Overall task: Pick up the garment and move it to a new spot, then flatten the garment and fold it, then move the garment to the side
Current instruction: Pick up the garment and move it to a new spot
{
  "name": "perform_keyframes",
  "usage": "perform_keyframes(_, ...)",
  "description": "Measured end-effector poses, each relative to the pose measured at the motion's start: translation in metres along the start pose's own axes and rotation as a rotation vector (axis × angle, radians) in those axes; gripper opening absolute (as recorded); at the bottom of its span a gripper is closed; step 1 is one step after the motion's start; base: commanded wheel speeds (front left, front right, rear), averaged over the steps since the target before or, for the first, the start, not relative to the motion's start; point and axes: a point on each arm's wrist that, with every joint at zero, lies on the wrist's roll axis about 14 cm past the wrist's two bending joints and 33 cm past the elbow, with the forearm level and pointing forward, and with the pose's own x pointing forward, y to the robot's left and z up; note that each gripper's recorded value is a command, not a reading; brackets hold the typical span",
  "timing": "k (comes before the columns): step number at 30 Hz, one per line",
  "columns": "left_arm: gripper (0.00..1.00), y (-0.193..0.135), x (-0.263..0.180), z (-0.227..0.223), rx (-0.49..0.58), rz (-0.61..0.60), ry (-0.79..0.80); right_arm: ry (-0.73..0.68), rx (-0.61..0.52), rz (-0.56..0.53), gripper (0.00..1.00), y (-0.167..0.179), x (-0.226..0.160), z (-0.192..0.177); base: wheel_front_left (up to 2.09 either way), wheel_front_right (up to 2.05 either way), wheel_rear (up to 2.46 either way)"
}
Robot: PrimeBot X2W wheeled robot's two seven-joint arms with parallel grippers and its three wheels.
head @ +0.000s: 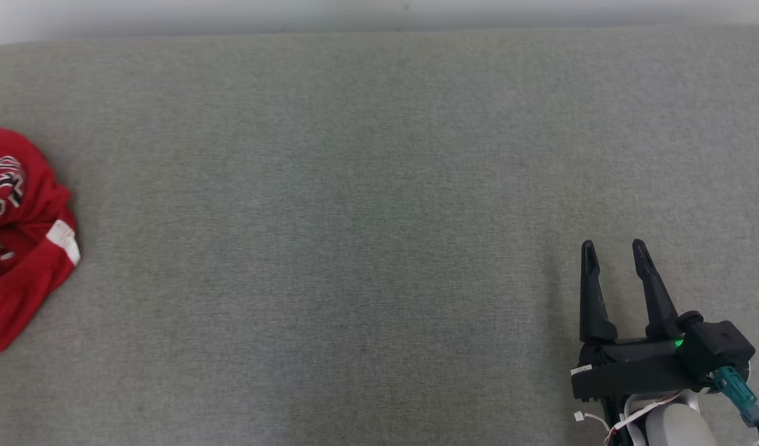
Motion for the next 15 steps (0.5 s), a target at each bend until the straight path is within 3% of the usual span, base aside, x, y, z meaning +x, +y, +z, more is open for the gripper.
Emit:
perform_keyframes(7,1.0,-0.003,0.01,-0.076,-0.009,-0.004,0.292,0.024,-0.01,-0.044,1.0,-0.016,-0.002,-0.009,0.0,0.0,0.0)
perform_keyframes(15,1.0,-0.002,-0.016,-0.14,-0.046,0.023,0.582,0.032,-0.01,-0.046,1.0,-0.018,-0.001,-0.013,0.0,0.0,0.0)
